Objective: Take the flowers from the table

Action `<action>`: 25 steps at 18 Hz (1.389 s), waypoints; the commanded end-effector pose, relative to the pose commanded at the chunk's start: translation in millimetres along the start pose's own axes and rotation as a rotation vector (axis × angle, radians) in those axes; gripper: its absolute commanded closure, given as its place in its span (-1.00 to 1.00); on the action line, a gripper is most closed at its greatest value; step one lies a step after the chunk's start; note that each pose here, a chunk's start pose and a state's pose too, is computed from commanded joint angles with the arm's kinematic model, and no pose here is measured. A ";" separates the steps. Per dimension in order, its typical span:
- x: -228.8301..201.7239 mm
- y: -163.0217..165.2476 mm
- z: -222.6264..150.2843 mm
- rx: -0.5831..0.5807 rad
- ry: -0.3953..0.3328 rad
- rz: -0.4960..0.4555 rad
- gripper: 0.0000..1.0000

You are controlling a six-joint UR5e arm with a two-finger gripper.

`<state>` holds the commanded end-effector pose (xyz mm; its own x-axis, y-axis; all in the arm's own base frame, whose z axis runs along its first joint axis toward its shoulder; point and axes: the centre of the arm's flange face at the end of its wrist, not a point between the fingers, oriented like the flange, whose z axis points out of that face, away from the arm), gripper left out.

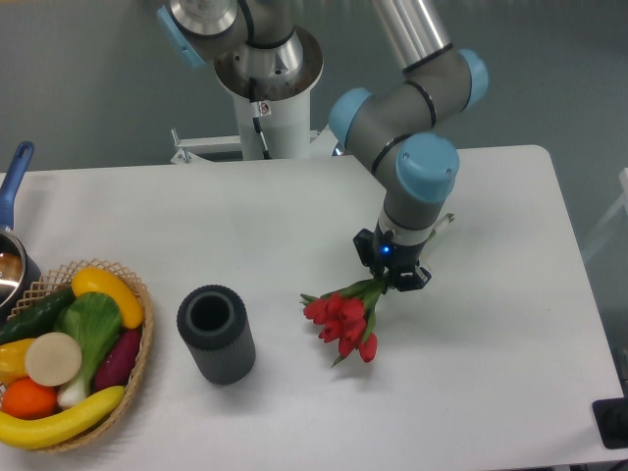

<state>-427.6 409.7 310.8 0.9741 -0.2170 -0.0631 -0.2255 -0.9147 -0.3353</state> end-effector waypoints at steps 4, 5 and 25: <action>7.9 -21.9 -68.0 0.209 -0.058 -0.028 0.58; 8.8 -25.7 -81.7 0.264 -0.063 -0.039 0.57; 9.0 -32.5 -121.6 0.668 0.008 -0.063 0.57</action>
